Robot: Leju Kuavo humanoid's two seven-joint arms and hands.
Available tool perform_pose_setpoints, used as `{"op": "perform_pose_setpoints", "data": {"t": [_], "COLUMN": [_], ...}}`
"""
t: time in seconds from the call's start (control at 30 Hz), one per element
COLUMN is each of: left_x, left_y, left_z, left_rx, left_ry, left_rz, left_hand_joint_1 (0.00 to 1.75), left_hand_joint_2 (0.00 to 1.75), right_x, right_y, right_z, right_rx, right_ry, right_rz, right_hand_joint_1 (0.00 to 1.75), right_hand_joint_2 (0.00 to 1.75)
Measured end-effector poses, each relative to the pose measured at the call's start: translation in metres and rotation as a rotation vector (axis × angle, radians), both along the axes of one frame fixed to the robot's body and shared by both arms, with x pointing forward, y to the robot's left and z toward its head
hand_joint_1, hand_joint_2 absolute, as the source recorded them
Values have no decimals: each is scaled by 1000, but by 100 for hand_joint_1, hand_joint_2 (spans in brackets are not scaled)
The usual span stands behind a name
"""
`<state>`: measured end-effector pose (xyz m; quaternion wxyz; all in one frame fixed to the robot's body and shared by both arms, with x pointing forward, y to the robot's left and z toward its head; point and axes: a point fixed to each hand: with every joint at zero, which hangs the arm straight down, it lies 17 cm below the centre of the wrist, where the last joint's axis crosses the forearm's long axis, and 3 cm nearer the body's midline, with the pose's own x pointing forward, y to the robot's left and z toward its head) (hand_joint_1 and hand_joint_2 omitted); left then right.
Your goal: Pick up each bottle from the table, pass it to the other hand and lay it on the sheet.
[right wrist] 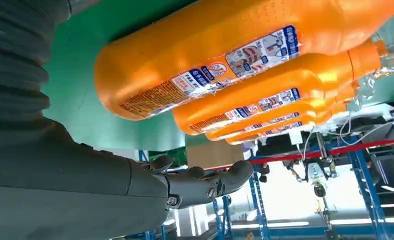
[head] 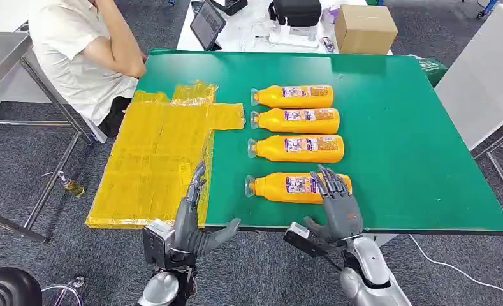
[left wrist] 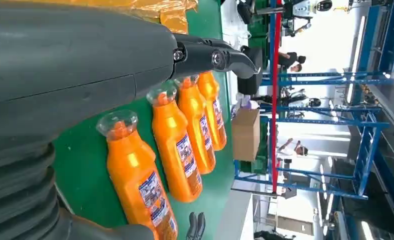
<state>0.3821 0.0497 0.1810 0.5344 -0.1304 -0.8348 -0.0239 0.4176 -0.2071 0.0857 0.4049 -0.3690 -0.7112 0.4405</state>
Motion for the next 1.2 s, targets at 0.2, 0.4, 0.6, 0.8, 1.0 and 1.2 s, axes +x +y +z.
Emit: {"op": "perform_pose_setpoints", "data": {"t": [0.2,0.4,0.6,0.8,1.0,1.2], "left_x": [1,2,3,4,4,4], "left_y": [-2,-7,-6,-7,-7,-7], "left_z": [1,0,-2,-3,-5,-5], "left_rx": [-9,-32,-26,-12,-3,-2], "left_ry": [5,21,31,34,37,38], "left_rz": [-12,-30,-25,-25,-26,-29], "left_hand_joint_1": [0,0,0,0,0,0], "left_hand_joint_2": [175,175,175,175,175,175], "right_x": [5,23,34,40,47,57], "right_y": [-2,-14,-34,-41,-42,-45], "right_z": [-11,-30,-39,-39,-39,-52], "right_rx": [-14,-108,-240,-315,-332,-301], "right_ry": [43,74,61,31,27,113], "right_rz": [2,-32,-128,-170,-175,-175], "right_hand_joint_1": [0,0,0,0,0,141], "right_hand_joint_2": [175,175,175,175,175,175]}}
